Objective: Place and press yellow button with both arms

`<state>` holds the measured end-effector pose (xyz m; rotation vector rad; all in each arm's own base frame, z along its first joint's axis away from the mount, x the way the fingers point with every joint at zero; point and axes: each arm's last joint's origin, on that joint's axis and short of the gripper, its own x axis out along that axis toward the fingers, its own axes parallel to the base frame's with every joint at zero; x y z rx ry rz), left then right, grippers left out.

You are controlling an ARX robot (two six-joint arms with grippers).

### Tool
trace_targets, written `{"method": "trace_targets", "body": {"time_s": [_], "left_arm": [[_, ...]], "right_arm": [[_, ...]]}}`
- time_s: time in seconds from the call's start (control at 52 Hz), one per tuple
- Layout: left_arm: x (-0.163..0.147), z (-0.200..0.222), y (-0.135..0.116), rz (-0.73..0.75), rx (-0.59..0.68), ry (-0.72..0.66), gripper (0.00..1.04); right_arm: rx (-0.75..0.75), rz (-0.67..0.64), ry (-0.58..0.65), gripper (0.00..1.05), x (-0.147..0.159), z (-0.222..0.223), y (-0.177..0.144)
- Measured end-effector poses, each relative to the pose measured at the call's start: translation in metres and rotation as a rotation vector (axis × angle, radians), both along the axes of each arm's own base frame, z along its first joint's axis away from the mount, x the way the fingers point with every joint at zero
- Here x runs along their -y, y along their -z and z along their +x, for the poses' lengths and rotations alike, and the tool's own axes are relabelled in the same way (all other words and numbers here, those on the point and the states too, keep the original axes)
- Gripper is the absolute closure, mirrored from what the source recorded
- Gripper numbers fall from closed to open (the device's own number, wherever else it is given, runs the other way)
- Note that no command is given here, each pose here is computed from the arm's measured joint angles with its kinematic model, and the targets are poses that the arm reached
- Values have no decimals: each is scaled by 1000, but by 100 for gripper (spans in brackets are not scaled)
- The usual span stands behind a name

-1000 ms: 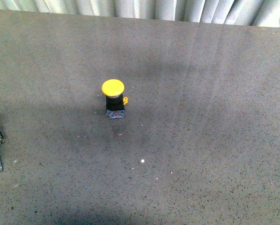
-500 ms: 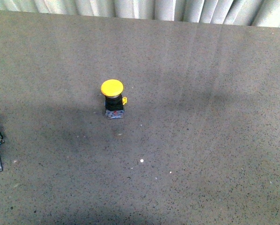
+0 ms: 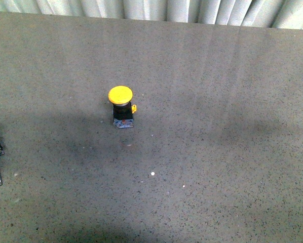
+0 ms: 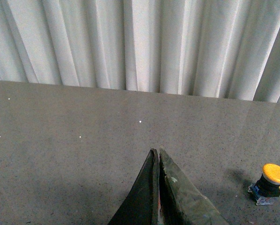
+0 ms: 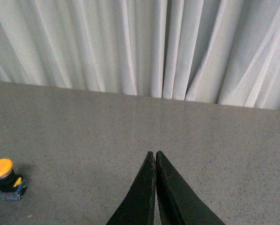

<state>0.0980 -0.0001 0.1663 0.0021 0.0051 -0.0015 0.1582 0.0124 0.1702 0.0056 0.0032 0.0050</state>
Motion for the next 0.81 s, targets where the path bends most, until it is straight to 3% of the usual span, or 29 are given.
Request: {"method": "trace_targets", "body": {"time_s": [0.154, 0.808], "left_arm": [[0, 0, 0, 0, 0, 0, 103], [0, 0, 0, 0, 0, 0, 103]], "right_arm": [[-14, 0, 8, 103, 12, -11, 8], [20, 0, 2, 103, 12, -35, -2]]}}
